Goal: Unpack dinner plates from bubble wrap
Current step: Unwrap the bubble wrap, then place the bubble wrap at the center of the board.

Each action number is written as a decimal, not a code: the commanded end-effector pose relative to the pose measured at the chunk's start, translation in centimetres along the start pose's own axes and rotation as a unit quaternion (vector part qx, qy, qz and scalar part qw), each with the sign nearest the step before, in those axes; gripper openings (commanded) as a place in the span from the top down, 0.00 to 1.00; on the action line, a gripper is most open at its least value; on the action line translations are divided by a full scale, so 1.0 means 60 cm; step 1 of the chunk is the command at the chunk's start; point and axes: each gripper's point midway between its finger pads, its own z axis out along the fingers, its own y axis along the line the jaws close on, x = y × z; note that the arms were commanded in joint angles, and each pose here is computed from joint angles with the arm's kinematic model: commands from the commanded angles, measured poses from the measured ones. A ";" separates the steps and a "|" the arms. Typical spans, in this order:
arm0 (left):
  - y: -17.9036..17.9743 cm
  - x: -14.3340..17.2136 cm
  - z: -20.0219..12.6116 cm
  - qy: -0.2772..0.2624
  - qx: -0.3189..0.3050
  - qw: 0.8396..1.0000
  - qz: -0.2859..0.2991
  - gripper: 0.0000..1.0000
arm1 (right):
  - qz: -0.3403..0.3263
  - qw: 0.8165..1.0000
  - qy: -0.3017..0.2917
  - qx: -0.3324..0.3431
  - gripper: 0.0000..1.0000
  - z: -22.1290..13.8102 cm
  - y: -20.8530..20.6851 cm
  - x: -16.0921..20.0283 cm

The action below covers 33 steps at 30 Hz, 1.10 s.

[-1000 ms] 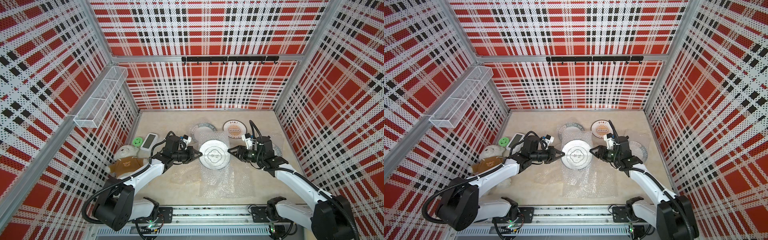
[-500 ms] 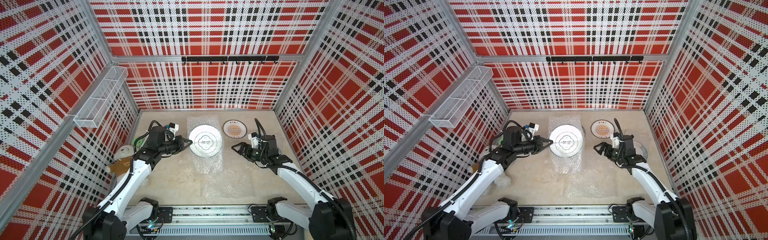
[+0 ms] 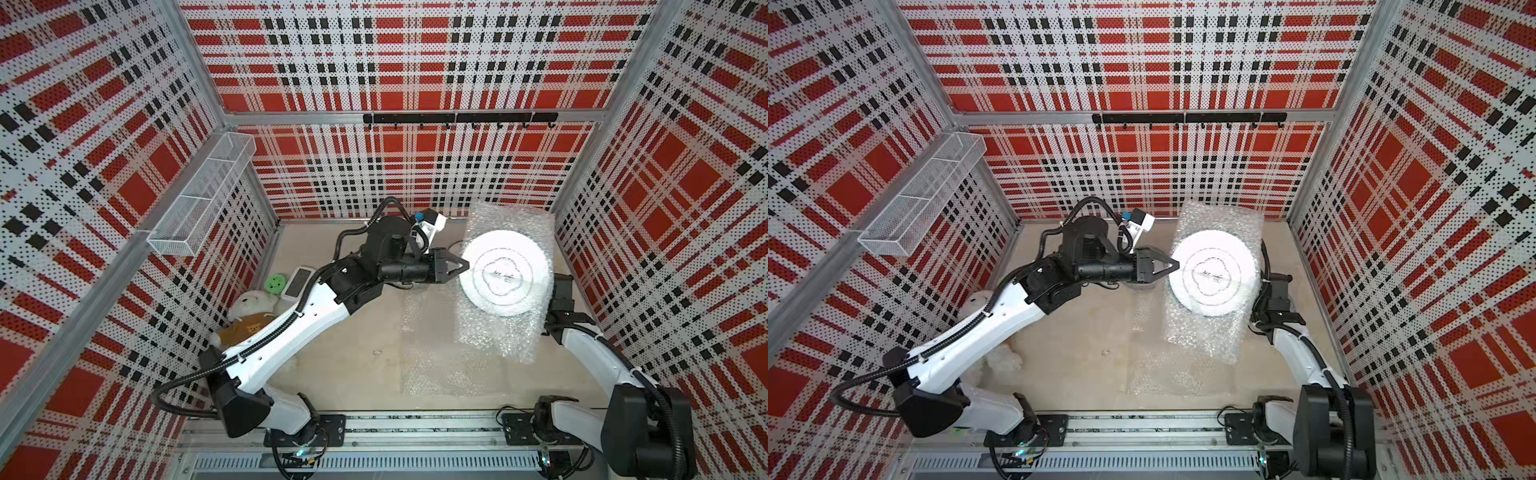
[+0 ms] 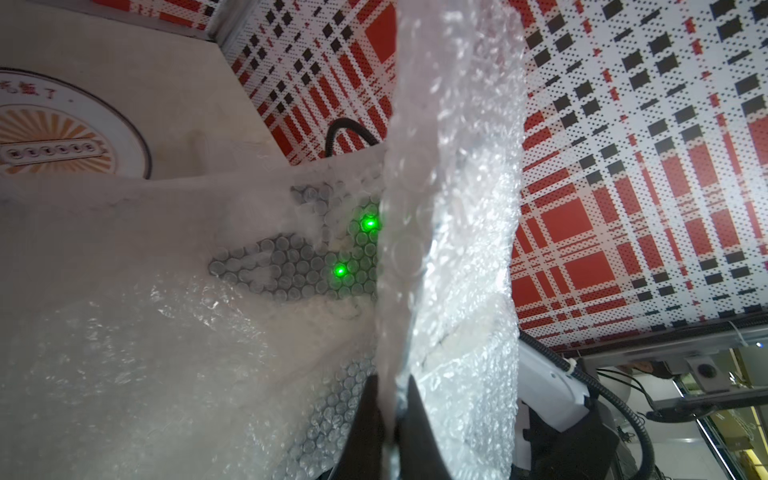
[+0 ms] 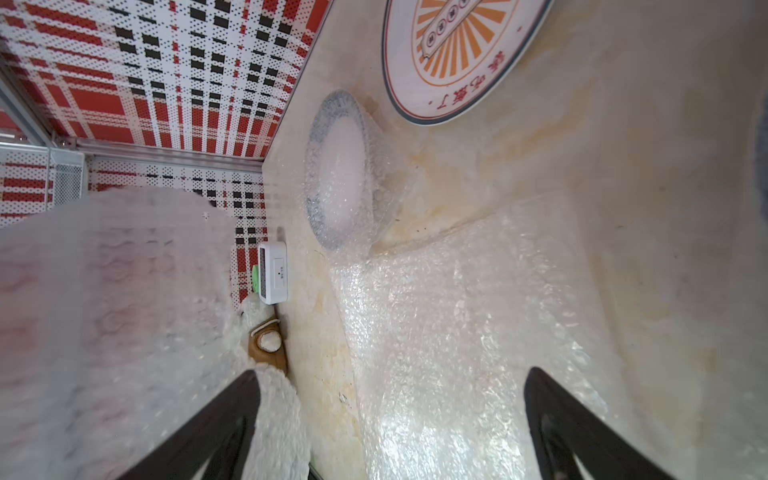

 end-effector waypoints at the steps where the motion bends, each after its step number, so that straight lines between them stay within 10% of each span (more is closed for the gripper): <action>1: -0.013 -0.036 -0.008 -0.036 0.010 0.999 -0.011 1.00 | 0.004 1.000 -0.014 -0.021 0.00 -0.007 0.006 -0.012; 9: 0.169 -0.021 -0.081 -0.077 -0.056 0.988 -0.124 1.00 | 0.006 1.000 -0.019 -0.014 0.00 -0.015 -0.004 -0.011; 19: 0.412 0.159 -0.160 -0.031 -0.183 0.955 -0.233 1.00 | -0.011 1.000 -0.018 -0.006 0.00 -0.028 0.000 0.000; 33: 0.511 0.265 -0.126 0.013 -0.192 0.953 -0.234 1.00 | -0.049 0.997 0.035 0.050 0.00 -0.012 -0.047 0.097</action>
